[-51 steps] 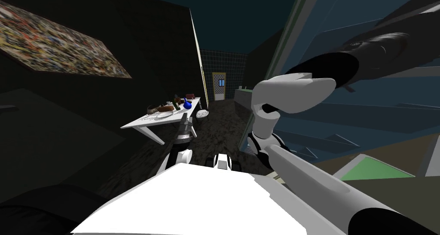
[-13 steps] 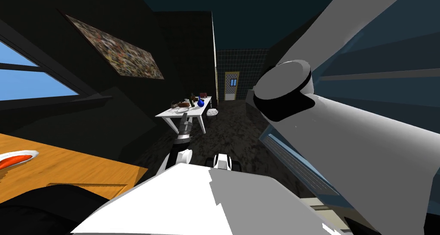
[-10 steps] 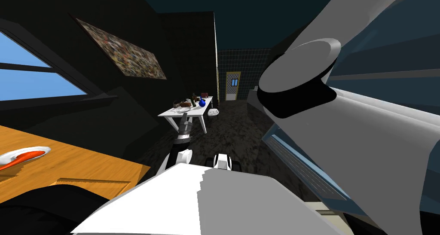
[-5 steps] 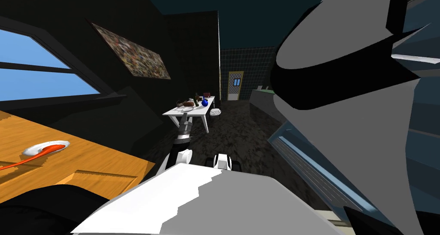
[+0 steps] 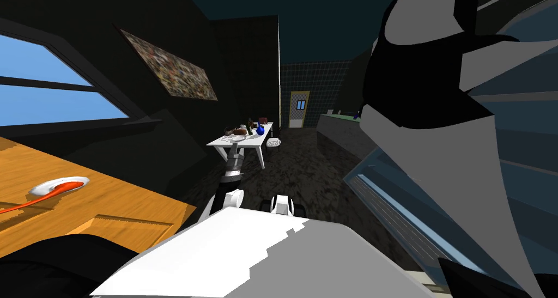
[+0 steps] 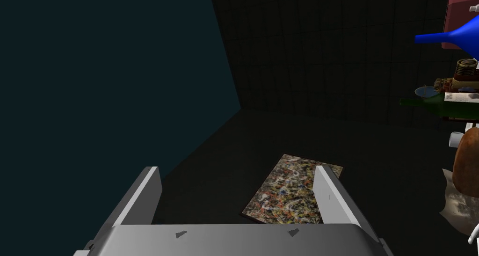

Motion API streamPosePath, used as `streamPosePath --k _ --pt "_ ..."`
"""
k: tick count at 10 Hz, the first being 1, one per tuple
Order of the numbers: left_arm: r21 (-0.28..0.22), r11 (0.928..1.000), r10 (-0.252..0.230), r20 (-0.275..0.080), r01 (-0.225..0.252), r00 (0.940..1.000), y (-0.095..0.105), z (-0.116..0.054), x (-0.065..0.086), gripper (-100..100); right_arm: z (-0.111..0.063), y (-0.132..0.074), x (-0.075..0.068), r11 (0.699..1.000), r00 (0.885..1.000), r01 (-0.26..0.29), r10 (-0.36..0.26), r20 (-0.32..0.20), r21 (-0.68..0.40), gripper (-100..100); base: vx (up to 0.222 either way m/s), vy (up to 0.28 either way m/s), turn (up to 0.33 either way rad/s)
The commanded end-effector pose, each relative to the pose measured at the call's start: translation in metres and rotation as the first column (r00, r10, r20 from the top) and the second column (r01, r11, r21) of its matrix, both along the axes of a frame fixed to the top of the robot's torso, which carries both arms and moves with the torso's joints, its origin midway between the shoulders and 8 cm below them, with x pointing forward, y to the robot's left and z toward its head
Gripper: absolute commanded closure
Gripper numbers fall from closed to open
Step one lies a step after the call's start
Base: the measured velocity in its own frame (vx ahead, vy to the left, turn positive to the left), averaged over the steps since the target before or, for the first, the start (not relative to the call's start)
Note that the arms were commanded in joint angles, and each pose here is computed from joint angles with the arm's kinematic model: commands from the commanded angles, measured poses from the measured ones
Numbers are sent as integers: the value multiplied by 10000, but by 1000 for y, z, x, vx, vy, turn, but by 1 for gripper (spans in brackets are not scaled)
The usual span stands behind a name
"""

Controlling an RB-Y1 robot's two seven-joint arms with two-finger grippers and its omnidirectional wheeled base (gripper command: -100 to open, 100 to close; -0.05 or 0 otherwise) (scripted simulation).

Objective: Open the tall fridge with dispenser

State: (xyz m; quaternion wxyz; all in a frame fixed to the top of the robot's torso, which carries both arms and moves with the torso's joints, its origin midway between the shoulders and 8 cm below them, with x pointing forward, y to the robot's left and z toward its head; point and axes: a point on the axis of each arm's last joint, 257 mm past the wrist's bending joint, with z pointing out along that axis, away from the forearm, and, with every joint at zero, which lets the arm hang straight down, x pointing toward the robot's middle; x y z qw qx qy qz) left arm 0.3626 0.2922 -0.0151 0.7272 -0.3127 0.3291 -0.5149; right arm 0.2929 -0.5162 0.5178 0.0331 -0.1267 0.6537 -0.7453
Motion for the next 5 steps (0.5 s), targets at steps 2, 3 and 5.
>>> streamPosePath --k 2,3,5 --pt "-2 10000 -1 1 1 10000 0 0 0 0 18 -4 -17 9999 9999 104 -103 111 -80 -100 25 7 68" --pt "-3 10000 -2 1 2 10000 0 0 0 0 25 -6 -25 9998 9998 159 -158 147 -100 -100 36 21 74" --pt "-3 10000 -2 2 2 10000 0 0 0 0 37 -11 -40 9995 9994 289 -287 175 -125 -100 41 20 71"
